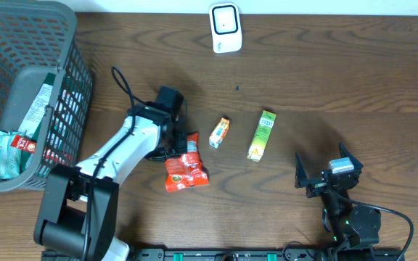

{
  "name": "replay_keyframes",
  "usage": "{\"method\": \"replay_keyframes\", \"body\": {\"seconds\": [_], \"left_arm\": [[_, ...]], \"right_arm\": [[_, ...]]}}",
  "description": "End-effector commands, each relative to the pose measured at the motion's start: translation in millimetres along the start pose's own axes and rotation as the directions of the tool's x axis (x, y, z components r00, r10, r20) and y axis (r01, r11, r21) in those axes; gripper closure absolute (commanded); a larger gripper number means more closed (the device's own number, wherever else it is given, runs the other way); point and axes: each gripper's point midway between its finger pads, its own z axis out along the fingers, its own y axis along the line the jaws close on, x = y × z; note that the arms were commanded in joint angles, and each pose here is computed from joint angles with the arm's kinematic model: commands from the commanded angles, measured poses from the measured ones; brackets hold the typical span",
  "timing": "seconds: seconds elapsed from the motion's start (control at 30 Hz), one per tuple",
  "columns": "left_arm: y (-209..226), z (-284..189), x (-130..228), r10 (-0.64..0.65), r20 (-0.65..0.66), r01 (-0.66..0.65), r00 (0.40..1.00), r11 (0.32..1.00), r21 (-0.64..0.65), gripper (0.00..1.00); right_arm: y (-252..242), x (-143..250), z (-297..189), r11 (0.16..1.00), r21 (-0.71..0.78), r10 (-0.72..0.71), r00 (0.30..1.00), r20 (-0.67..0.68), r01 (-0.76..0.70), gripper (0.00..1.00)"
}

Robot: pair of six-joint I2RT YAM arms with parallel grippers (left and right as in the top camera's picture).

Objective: Scan the item barcode
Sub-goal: 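Carry the red snack bag toward the scanner, barcode up, then lower the red snack bag onto the table left of the cartons and release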

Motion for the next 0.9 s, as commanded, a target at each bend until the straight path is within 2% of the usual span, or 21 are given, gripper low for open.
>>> {"method": "replay_keyframes", "body": {"seconds": [0.0,0.33,0.7,0.87], "left_arm": [[-11,6,5,-0.014,-0.010,0.014,1.000,1.000,0.012,0.83],[-36,7,-4,0.019,0.061,-0.023,0.998,0.998,0.055,0.83],[-44,6,-14,0.027,0.104,-0.035,0.994,0.996,0.081,0.83],[-34,1,-24,0.016,0.150,-0.021,0.989,0.999,0.029,0.83]], "right_arm": [[1,0,0,1.000,-0.006,0.011,1.000,0.002,-0.011,0.01],[1,0,0,1.000,-0.006,0.011,1.000,0.002,-0.011,0.01],[1,0,0,1.000,-0.006,0.011,1.000,0.002,-0.011,0.01],[1,0,0,1.000,-0.006,0.011,1.000,0.002,-0.011,0.01]]}}
